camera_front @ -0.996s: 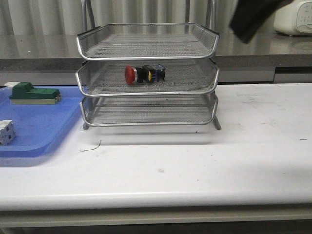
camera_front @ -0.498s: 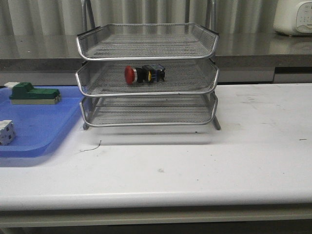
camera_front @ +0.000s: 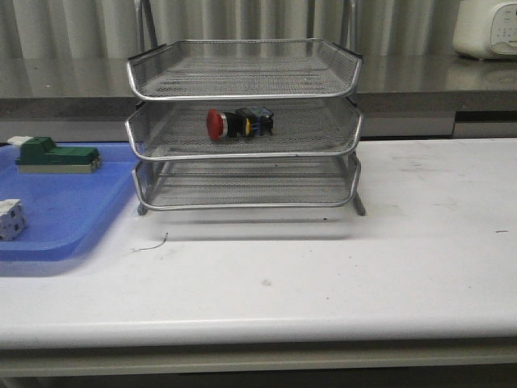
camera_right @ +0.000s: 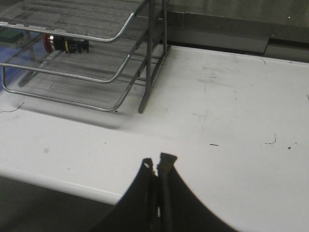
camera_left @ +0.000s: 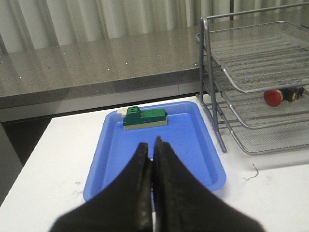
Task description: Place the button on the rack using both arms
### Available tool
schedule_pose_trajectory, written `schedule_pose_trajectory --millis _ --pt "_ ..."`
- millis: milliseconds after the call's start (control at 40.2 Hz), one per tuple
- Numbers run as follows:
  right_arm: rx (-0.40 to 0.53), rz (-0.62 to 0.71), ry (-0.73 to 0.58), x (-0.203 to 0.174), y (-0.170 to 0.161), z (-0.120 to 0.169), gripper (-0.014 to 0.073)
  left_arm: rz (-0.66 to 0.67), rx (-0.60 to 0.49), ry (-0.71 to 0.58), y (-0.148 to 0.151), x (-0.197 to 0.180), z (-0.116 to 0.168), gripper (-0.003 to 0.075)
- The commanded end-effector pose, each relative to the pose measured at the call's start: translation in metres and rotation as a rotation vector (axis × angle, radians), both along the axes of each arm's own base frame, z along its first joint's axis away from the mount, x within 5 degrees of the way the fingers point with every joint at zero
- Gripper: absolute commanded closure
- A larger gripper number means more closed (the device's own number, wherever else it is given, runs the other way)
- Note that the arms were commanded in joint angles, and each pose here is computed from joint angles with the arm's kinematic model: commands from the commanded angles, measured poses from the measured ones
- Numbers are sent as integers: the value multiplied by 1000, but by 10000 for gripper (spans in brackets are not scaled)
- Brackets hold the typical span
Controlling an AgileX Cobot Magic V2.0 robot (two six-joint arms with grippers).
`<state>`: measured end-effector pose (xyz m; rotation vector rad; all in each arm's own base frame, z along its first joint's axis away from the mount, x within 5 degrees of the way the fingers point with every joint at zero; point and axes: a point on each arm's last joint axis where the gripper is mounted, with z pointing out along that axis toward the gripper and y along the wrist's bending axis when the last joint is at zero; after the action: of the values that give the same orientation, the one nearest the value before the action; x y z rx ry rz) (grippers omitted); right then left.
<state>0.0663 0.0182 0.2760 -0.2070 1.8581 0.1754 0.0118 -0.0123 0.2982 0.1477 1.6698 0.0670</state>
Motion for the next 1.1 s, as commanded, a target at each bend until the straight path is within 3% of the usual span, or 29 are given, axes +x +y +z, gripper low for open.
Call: schedule_pose_trajectory --millis 0,921,1070 --pt "10 -24 -95 2 -2 14 656 8 -24 -126 0 -6 15 739" --pt "10 -24 -95 2 -2 14 656 8 -26 -128 0 -6 14 739" --pt "10 -24 -95 2 -2 14 656 55 -132 -142 6 1 6 739"
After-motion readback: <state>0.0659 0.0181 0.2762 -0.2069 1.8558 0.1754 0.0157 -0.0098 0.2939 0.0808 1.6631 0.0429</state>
